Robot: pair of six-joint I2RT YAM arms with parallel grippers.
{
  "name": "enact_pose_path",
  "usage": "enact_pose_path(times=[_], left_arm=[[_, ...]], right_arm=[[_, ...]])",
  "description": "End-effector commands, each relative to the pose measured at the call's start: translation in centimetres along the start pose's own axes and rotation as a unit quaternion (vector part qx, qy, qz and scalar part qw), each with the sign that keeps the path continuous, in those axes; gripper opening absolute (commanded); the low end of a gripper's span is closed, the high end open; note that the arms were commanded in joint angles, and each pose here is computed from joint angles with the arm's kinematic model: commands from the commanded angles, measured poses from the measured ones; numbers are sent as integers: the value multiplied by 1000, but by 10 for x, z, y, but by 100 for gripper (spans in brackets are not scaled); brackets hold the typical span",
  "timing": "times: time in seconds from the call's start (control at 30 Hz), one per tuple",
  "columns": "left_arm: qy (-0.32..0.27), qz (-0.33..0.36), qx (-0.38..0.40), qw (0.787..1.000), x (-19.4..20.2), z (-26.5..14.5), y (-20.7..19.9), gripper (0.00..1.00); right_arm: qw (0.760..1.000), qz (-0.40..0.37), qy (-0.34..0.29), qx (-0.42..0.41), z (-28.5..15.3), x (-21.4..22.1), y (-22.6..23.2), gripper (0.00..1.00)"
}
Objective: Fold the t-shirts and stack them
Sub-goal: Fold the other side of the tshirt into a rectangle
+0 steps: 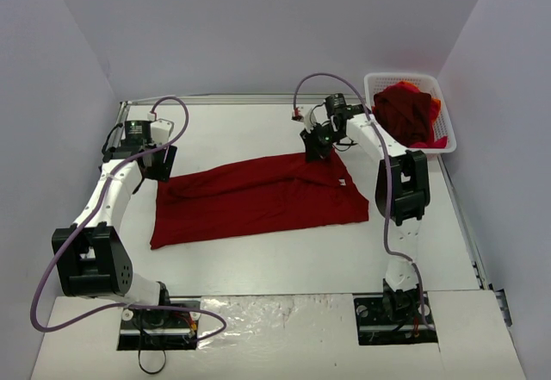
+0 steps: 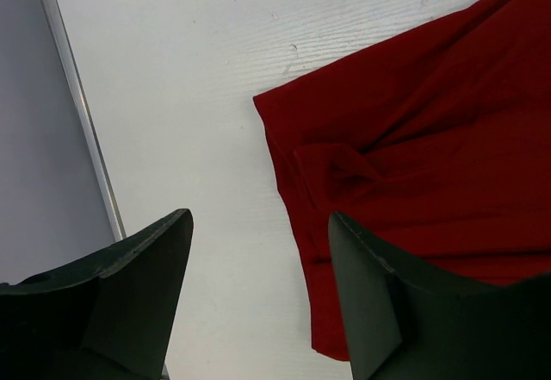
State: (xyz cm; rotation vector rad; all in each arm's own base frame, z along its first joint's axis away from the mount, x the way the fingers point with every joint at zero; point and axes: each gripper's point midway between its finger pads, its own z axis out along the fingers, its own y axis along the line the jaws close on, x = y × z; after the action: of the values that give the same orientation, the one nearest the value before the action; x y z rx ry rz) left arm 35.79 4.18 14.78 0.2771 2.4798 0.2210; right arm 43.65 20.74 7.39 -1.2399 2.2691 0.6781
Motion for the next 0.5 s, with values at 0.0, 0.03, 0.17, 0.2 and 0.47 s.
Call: enact_pose_path(times=[0.0, 0.03, 0.17, 0.2, 0.47], left_arm=[[-22, -7, -5, 1000, -10, -11, 4, 63], [-23, -6, -5, 1000, -11, -11, 4, 63], [-22, -6, -5, 1000, -10, -11, 4, 63], [-22, -6, -5, 1000, -10, -11, 4, 63], [-22, -7, 0, 1000, -10, -10, 2, 63]], right_arm=[[1000, -11, -8, -6, -20, -8, 19, 0], [1000, -10, -5, -8, -19, -5, 20, 0], [1000, -11, -7, -17, -22, -2, 29, 0], [1000, -14, -6, -20, -21, -2, 32, 0], [999, -29, -4, -29, -29, -1, 55, 0]])
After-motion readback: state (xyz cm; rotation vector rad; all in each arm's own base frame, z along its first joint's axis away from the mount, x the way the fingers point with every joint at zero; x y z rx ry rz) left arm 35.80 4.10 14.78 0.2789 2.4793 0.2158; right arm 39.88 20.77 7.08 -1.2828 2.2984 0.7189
